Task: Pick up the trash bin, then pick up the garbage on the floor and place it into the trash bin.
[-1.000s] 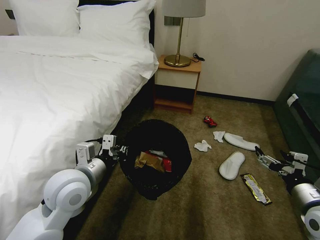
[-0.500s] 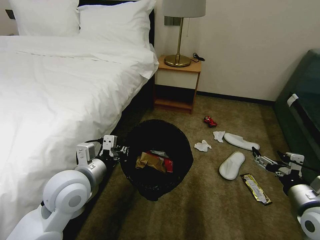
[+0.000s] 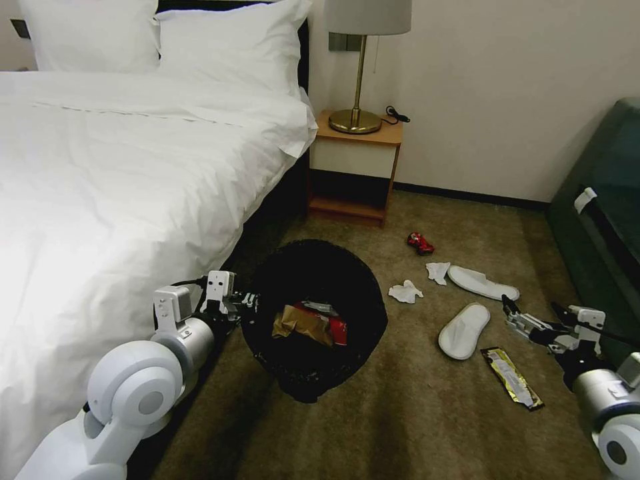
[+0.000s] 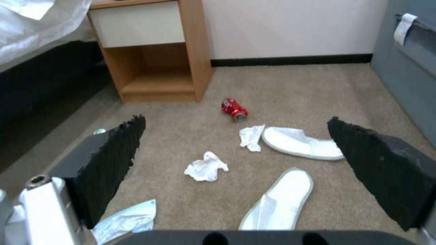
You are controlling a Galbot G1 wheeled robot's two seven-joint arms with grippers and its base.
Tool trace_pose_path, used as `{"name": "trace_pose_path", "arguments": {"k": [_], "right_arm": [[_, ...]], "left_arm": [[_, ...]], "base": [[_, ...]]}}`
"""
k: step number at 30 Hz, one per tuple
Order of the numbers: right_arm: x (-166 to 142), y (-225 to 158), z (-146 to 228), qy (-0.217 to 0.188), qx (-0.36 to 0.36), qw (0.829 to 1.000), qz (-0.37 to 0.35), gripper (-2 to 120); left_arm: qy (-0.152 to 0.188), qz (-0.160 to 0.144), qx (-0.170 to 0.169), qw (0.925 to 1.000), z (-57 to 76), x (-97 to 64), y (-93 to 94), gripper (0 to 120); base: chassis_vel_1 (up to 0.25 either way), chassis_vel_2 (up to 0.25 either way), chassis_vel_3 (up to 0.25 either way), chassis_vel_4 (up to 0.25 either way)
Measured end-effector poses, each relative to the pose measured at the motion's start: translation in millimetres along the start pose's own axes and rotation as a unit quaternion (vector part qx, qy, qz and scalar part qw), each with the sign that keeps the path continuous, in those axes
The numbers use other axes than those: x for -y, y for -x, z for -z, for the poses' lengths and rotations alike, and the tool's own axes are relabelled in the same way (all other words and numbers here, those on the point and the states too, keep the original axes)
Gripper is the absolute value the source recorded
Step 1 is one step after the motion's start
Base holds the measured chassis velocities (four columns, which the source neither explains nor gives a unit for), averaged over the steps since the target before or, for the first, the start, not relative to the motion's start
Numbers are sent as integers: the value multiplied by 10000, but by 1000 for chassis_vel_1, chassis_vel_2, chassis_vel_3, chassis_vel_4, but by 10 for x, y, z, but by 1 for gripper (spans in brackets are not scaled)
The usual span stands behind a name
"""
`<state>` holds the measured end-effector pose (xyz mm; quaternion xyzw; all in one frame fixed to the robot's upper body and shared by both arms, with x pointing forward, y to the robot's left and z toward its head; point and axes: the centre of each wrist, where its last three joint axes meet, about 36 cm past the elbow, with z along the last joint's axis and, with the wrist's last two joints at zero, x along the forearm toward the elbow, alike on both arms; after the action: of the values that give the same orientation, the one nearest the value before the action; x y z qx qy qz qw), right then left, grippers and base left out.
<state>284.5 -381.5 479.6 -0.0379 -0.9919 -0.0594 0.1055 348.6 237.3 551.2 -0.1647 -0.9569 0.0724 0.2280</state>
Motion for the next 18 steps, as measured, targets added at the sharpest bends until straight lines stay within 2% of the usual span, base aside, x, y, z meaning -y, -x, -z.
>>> {"name": "trace_pose_path", "arguments": {"k": [18], "right_arm": [[-13, -3, -26, -22, -50, 10000, 13, 100]], "left_arm": [[2, 7, -21, 10000, -15, 8, -30, 1]], "base": [[-2, -2, 3, 3]]}}
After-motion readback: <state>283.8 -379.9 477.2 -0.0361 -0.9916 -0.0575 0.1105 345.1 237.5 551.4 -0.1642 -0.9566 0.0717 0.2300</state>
